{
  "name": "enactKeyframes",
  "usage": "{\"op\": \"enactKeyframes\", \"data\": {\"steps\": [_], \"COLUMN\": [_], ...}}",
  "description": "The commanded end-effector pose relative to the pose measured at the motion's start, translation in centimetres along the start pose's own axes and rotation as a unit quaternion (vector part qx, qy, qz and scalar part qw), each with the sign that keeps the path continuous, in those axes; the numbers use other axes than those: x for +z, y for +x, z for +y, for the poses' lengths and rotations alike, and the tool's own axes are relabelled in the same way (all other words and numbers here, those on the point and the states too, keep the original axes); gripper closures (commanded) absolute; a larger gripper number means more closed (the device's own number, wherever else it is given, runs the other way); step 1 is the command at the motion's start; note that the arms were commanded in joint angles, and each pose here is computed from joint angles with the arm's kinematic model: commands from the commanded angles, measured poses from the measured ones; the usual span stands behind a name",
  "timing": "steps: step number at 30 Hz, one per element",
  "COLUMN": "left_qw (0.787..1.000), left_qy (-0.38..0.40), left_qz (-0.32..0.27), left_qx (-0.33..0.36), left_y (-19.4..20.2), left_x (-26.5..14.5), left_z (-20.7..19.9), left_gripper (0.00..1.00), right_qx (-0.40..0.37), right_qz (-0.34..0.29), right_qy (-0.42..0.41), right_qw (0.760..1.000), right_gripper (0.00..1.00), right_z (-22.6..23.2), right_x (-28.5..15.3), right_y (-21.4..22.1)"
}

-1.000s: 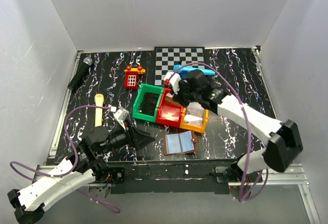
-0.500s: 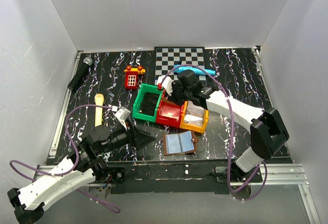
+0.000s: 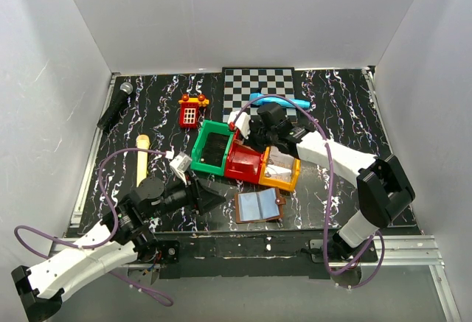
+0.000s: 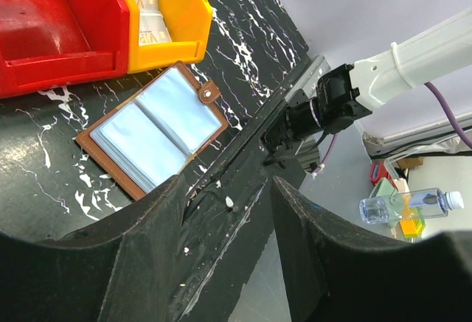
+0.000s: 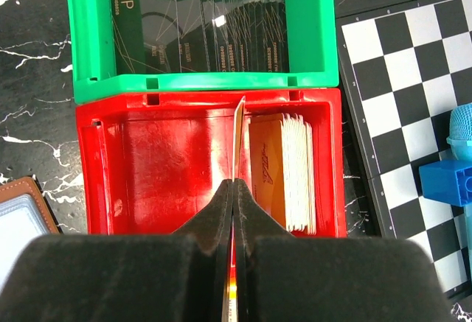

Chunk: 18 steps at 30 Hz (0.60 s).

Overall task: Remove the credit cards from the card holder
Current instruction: Place the credit card in the storage box.

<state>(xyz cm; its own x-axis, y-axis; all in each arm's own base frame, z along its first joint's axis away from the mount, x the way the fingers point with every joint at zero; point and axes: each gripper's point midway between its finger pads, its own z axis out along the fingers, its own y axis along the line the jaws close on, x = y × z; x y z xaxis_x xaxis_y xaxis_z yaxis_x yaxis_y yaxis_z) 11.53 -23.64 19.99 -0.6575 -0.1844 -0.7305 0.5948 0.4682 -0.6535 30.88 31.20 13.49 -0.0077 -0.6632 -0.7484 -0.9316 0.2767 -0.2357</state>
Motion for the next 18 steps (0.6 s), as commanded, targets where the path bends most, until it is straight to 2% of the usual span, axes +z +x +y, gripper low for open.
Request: {"op": "enactKeyframes", "data": {"steps": [1,18], "left_qw": [1.0,1.0], "left_qy": [0.01,0.011], "left_qz": [-0.004,-0.003], "left_qx": [0.0,-0.002], "left_y": [-0.5,-0.1], "left_x": [0.2,0.4], "left_z": [-0.5,-0.2], "left_gripper": [0.51,0.52], "right_qx": [-0.006,-0.006], "right_qz": [-0.005,-0.001], "right_qy": [0.001,-0.021], "right_qw": [1.0,1.0], "right_gripper": [0.99,0.99], "right_z": [-0.4,0.9], "right_x": [-0.3,-2.2], "right_y": [0.3,0.5]}}
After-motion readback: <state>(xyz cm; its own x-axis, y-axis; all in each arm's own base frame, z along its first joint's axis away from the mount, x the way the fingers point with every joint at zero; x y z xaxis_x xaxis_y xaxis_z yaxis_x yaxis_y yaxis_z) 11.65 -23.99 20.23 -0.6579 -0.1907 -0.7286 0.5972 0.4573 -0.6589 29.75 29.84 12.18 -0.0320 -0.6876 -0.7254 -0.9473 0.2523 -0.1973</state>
